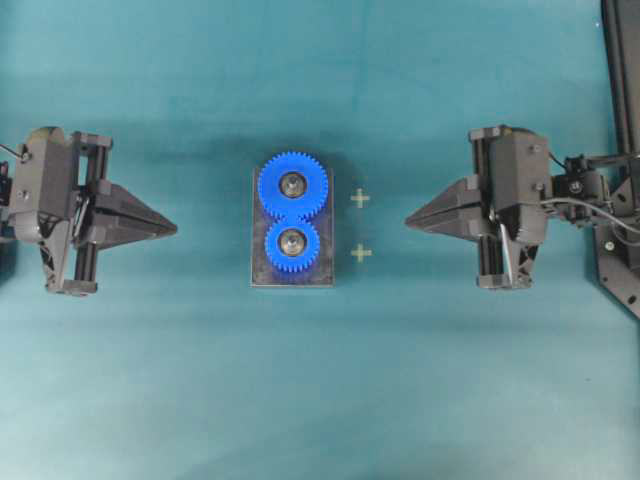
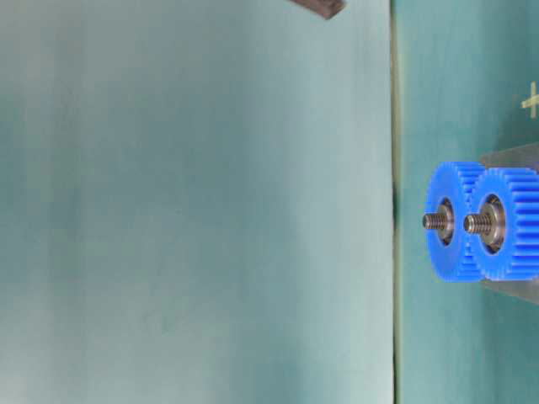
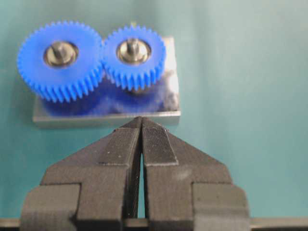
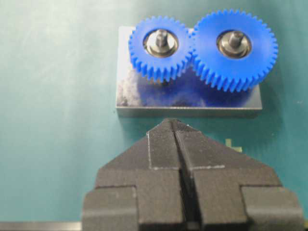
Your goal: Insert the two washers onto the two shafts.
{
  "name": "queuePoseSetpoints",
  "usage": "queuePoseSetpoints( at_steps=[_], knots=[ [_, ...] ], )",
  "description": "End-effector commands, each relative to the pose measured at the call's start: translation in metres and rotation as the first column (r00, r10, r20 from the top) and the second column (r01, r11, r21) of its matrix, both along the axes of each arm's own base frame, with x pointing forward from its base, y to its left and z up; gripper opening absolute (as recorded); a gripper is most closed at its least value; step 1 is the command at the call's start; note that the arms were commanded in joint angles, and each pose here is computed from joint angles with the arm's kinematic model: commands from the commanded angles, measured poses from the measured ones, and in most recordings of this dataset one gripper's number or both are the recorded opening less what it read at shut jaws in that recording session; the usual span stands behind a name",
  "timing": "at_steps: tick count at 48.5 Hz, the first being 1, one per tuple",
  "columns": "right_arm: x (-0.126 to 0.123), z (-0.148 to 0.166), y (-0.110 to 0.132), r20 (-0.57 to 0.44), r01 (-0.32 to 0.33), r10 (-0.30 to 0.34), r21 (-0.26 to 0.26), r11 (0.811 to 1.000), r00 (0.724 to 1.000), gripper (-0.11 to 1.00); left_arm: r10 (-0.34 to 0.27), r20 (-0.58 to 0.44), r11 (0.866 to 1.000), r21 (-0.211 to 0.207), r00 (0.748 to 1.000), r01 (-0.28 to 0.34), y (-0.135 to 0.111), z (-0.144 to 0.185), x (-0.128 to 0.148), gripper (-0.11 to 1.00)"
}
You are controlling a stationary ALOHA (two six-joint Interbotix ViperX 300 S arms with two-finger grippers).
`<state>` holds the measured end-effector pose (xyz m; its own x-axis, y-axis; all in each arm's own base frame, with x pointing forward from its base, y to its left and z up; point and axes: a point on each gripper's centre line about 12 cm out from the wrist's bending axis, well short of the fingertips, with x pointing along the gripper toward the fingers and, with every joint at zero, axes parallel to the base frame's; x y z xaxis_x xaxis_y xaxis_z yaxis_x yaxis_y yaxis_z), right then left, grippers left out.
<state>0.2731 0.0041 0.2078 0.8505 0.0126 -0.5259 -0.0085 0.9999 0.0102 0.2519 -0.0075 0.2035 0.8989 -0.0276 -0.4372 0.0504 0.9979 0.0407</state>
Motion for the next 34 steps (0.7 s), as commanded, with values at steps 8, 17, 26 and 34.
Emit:
queuePoseSetpoints(
  at_steps=[8, 17, 26, 34],
  knots=[
    [-0.002, 0.001, -0.001, 0.110, 0.008, -0.010, 0.016, 1.000, 0.994, 0.02, -0.005, 0.063, 1.000, 0.002, 0.998, 0.005, -0.001, 0.005, 0.000, -0.01],
    [-0.006, -0.005, -0.001, 0.117, 0.017, -0.020, 0.027, 1.000, 0.993, 0.02, -0.004, 0.055, 1.000, 0.001, 0.998, 0.004, -0.001, 0.002, -0.001, 0.00],
    [-0.007, -0.006, -0.002, 0.111, 0.018, -0.021, 0.026, 0.999, 0.994, 0.02, -0.003, 0.055, 1.000, 0.000, 0.998, 0.003, 0.000, 0.002, -0.002, -0.01],
    [-0.009, -0.008, -0.001, 0.108, 0.016, -0.019, 0.025, 1.000, 0.994, 0.01, 0.001, 0.049, 1.000, -0.001, 0.999, -0.001, 0.001, -0.005, -0.007, -0.01]
  ],
)
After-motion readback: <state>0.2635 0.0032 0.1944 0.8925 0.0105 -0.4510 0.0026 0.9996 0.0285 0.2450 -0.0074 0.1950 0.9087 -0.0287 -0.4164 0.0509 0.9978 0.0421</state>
